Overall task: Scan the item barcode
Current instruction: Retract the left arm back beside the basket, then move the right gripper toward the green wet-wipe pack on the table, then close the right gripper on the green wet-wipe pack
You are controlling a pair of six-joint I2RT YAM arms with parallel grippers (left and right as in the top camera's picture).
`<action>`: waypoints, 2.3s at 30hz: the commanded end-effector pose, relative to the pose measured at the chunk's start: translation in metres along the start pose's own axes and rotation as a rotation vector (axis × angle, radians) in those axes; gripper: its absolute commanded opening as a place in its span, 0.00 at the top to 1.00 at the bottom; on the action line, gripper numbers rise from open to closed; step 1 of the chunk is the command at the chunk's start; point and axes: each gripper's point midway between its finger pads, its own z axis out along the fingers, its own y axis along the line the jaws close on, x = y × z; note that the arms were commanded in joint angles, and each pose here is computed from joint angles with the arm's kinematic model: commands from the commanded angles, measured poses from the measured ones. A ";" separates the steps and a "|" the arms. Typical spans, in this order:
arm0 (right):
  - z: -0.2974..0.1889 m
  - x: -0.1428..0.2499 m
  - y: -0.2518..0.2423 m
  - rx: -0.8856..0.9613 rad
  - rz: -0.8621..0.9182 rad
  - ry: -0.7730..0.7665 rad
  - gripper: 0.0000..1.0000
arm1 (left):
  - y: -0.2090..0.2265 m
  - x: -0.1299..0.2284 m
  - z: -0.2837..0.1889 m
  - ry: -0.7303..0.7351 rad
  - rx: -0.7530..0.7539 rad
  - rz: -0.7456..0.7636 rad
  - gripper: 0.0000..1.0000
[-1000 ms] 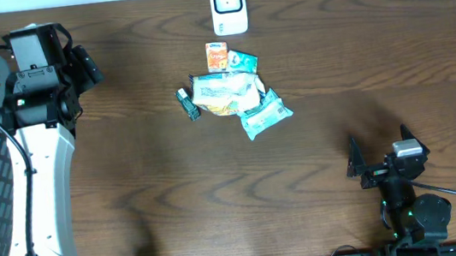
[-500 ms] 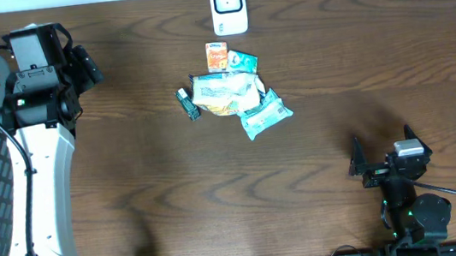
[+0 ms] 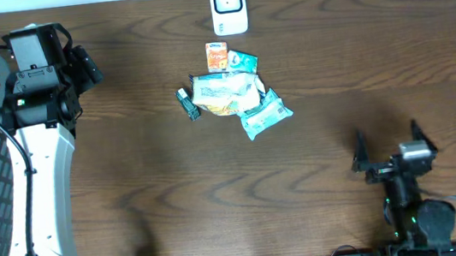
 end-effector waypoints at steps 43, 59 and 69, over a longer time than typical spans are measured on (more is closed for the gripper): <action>0.198 0.006 0.140 -0.573 0.383 0.669 0.01 | 0.004 -0.002 0.001 -0.003 -0.019 0.011 0.02; 0.179 0.076 0.147 -0.233 0.615 0.976 0.23 | 0.004 -0.002 0.001 -0.003 -0.019 0.011 0.02; 0.130 0.167 0.189 -0.021 0.825 1.340 0.46 | 0.004 -0.002 0.001 -0.003 -0.019 0.011 0.02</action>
